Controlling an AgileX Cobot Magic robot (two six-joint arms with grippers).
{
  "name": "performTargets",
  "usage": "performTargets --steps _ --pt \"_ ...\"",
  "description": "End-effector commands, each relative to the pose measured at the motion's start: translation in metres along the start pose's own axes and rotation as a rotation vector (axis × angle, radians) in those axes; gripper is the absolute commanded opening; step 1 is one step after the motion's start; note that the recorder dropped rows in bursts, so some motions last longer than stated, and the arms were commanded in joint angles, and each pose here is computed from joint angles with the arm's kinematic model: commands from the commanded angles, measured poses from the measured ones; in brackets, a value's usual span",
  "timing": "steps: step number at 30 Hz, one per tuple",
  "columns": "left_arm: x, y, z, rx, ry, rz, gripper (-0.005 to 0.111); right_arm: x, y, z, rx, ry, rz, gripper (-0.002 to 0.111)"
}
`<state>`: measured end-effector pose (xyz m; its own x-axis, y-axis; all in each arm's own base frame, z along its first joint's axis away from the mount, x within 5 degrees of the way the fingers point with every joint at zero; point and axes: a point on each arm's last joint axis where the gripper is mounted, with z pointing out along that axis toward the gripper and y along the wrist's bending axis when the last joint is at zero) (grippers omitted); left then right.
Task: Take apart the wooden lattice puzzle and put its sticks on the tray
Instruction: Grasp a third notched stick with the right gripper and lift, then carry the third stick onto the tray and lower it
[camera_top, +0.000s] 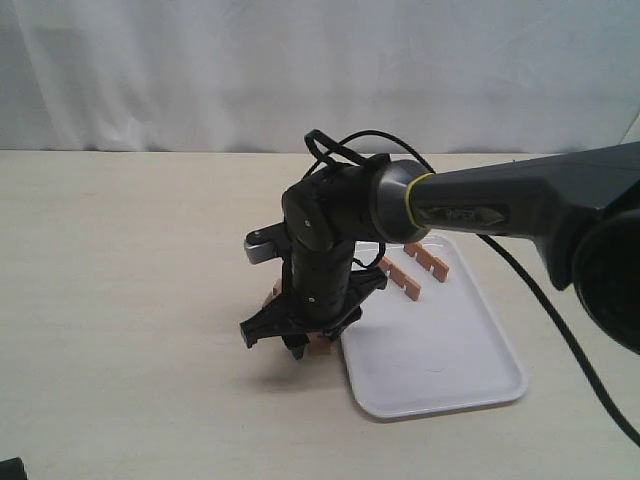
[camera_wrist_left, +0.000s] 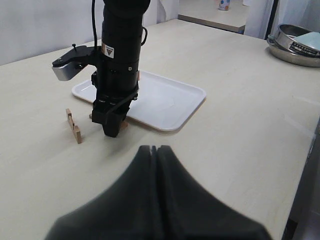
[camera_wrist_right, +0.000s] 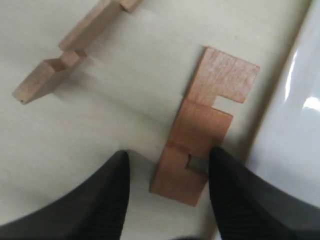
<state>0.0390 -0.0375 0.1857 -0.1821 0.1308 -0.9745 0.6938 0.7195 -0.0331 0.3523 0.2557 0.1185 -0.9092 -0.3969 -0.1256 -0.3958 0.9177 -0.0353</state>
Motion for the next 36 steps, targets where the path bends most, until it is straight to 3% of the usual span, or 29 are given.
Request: performTargets --steps 1,8,17,36 --pt "0.000 0.000 0.000 0.004 -0.002 -0.006 0.000 0.000 0.000 0.000 0.002 -0.002 0.003 0.047" --pt "0.000 0.000 0.000 0.004 -0.002 -0.006 0.000 0.005 -0.001 0.000 0.016 0.052 0.039 0.042" --pt "0.000 0.000 0.000 0.004 -0.002 -0.006 0.000 0.004 0.000 0.000 0.003 0.050 0.051 0.004" --pt "0.000 0.000 0.000 0.004 -0.002 -0.006 0.000 0.006 -0.004 -0.036 0.005 0.018 0.036 0.004"
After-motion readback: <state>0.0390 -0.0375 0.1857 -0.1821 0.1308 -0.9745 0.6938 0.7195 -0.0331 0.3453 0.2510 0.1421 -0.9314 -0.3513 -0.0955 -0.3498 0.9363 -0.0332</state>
